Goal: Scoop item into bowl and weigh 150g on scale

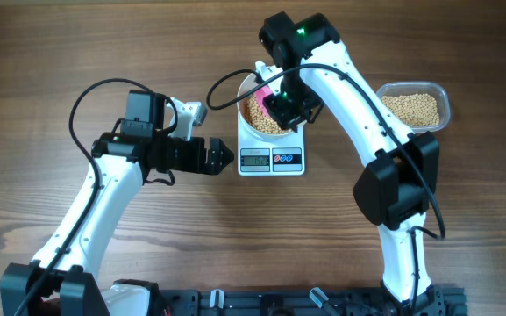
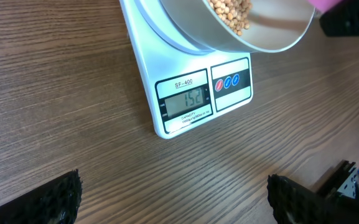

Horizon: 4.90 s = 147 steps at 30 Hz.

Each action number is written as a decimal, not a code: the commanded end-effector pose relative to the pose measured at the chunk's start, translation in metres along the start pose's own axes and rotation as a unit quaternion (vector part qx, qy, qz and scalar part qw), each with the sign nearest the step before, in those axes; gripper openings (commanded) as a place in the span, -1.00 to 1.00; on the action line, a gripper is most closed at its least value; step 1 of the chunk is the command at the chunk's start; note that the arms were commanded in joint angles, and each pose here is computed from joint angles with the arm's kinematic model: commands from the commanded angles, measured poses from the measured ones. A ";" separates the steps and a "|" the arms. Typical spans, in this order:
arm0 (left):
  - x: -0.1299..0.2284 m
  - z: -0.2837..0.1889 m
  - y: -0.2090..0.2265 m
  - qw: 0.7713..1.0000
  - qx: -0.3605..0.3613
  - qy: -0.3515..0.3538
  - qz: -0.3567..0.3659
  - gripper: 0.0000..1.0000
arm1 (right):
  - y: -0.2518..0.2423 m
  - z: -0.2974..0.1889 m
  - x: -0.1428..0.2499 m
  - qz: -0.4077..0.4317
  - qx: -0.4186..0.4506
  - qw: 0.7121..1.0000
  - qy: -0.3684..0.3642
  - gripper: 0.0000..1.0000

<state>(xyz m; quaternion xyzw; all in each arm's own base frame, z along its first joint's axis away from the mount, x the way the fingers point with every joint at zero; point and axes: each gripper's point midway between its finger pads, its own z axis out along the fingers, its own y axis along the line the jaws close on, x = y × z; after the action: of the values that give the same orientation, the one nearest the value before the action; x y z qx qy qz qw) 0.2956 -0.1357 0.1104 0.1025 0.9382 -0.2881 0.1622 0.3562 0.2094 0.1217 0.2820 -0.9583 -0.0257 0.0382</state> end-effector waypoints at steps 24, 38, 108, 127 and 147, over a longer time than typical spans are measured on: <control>-0.007 -0.002 -0.001 1.000 -0.002 -0.007 0.016 1.00 | 0.020 0.007 -0.003 -0.010 -0.025 1.000 0.003 -0.91; -0.007 -0.002 -0.001 1.000 -0.002 -0.007 0.016 1.00 | 0.023 0.006 -0.003 -0.012 -0.046 0.999 0.001 -0.91; -0.007 -0.002 -0.001 1.000 -0.002 -0.007 0.016 1.00 | 0.000 -0.117 -0.006 0.044 -0.303 0.933 -0.190 -0.91; -0.007 -0.002 -0.001 1.000 -0.002 -0.007 0.016 1.00 | -0.012 -0.117 -0.004 0.026 -0.293 0.934 -0.203 -0.91; -0.007 -0.002 -0.001 1.000 -0.002 -0.007 0.016 1.00 | -0.043 -0.079 0.013 0.017 -0.096 0.987 -0.125 -0.91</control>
<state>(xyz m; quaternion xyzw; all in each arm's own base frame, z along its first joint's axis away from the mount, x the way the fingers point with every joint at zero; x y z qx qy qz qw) 0.2956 -0.1357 0.1104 0.1025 0.9382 -0.2881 0.1622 0.3778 0.1726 0.1978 0.2336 -0.9459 -0.2206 -0.0456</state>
